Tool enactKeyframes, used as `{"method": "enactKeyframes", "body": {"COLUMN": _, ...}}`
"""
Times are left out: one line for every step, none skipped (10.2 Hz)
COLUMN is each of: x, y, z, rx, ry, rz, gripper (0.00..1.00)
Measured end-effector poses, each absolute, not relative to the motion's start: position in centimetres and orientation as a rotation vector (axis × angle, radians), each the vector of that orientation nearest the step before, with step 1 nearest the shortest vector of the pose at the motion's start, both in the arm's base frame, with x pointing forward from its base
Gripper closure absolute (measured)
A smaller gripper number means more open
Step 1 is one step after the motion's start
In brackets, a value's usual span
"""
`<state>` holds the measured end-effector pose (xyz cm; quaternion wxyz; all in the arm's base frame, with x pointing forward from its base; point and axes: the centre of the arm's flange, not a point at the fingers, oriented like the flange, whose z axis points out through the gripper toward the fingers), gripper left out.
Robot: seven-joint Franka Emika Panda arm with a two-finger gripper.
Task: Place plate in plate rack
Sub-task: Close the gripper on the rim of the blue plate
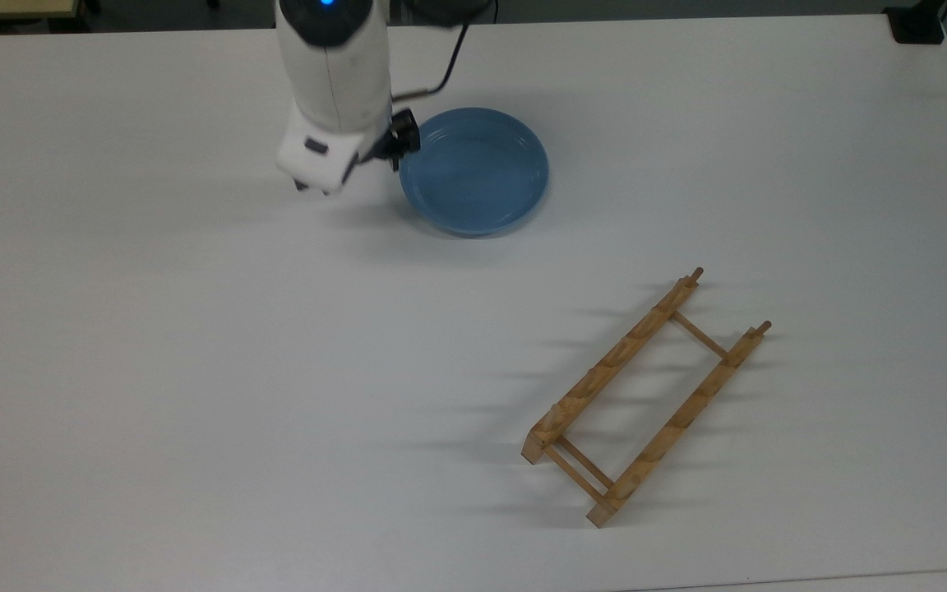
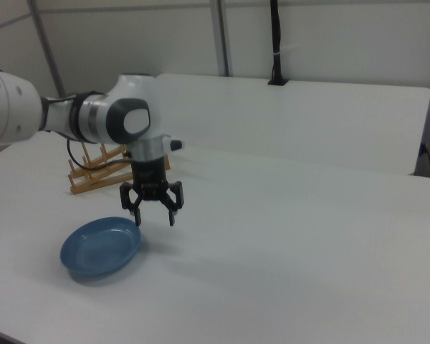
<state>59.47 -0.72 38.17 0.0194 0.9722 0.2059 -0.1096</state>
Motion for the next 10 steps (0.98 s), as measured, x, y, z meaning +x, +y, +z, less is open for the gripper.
{"method": "enactKeyframes", "body": {"x": 59.7, "y": -0.1, "z": 35.5, "rx": 2.996, "ry": 0.671, "rz": -0.403, "gripper": 0.13}}
{"method": "enactKeyframes", "body": {"x": 59.6, "y": 0.9, "z": 33.9, "rx": 2.967, "ry": 0.711, "rz": -0.448, "gripper": 0.24}}
{"method": "enactKeyframes", "body": {"x": 59.3, "y": 1.8, "z": 33.1, "rx": 2.946, "ry": 0.741, "rz": -0.473, "gripper": 0.26}}
{"method": "enactKeyframes", "body": {"x": 59.0, "y": 2.2, "z": 32.6, "rx": 2.941, "ry": 0.751, "rz": -0.491, "gripper": 0.27}}
{"method": "enactKeyframes", "body": {"x": 58.8, "y": 2.5, "z": 32.3, "rx": 2.939, "ry": 0.762, "rz": -0.5, "gripper": 0.31}}
{"method": "enactKeyframes", "body": {"x": 58.7, "y": 3.0, "z": 32.2, "rx": 2.937, "ry": 0.775, "rz": -0.503, "gripper": 0.48}}
{"method": "enactKeyframes", "body": {"x": 58.6, "y": 3.2, "z": 32.1, "rx": 2.936, "ry": 0.78, "rz": -0.505, "gripper": 0.51}}
{"method": "enactKeyframes", "body": {"x": 58.6, "y": 3.2, "z": 32.0, "rx": 2.936, "ry": 0.781, "rz": -0.507, "gripper": 0.68}}
{"method": "enactKeyframes", "body": {"x": 58.6, "y": 3.3, "z": 31.9, "rx": 2.935, "ry": 0.783, "rz": -0.511, "gripper": 0.68}}
{"method": "enactKeyframes", "body": {"x": 58.5, "y": 3.5, "z": 31.7, "rx": 2.934, "ry": 0.789, "rz": -0.518, "gripper": 0.69}}
